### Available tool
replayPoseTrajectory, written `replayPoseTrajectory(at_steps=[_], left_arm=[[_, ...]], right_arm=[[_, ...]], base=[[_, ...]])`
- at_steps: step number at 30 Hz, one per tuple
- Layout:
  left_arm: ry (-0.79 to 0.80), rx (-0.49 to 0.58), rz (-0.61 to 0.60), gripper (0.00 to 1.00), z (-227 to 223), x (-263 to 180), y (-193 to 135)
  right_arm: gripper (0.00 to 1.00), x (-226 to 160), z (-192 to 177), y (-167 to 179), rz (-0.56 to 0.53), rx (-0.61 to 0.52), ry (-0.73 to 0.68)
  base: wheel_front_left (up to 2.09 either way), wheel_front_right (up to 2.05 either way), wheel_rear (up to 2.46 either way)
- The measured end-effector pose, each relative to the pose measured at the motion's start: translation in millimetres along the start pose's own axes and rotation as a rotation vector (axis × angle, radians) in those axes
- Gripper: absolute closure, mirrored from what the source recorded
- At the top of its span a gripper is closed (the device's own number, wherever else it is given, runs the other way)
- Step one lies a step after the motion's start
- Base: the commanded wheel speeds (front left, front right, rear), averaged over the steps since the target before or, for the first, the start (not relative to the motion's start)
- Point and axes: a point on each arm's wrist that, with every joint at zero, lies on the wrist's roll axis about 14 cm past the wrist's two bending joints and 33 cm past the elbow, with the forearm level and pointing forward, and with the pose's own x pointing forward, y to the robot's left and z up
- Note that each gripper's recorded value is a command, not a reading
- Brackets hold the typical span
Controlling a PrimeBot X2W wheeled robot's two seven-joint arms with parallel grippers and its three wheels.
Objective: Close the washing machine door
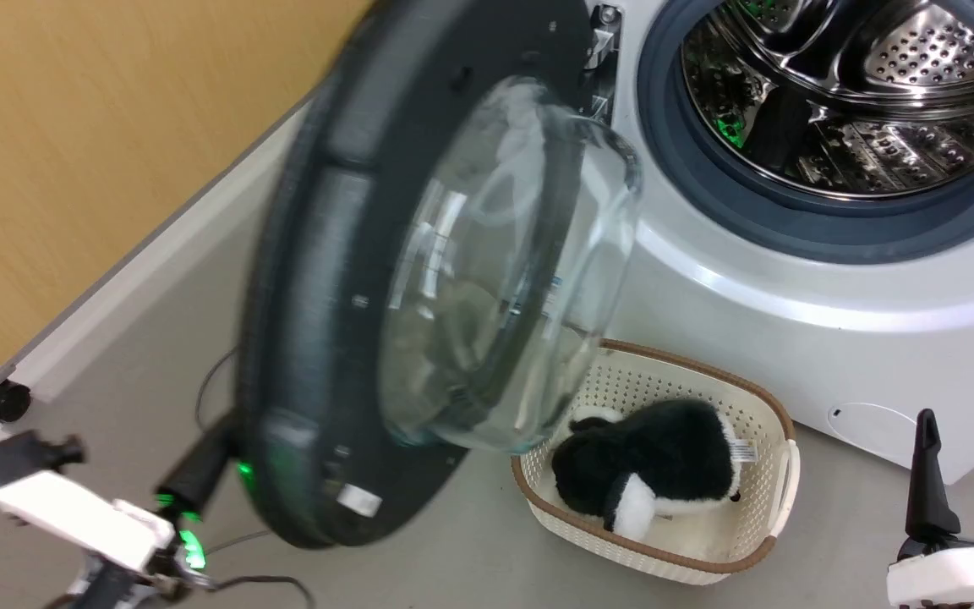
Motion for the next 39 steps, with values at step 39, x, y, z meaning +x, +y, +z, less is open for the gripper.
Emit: replayPoseTrajectory(at_steps=[39], left_arm=[[0.653, 0.007, -0.291, 1.0, -287, 106, -92]], right_arm=[[0.0, -73, 38, -113, -0.34, -0.038, -0.094]], base=[[0.0, 0.0, 0.0]])
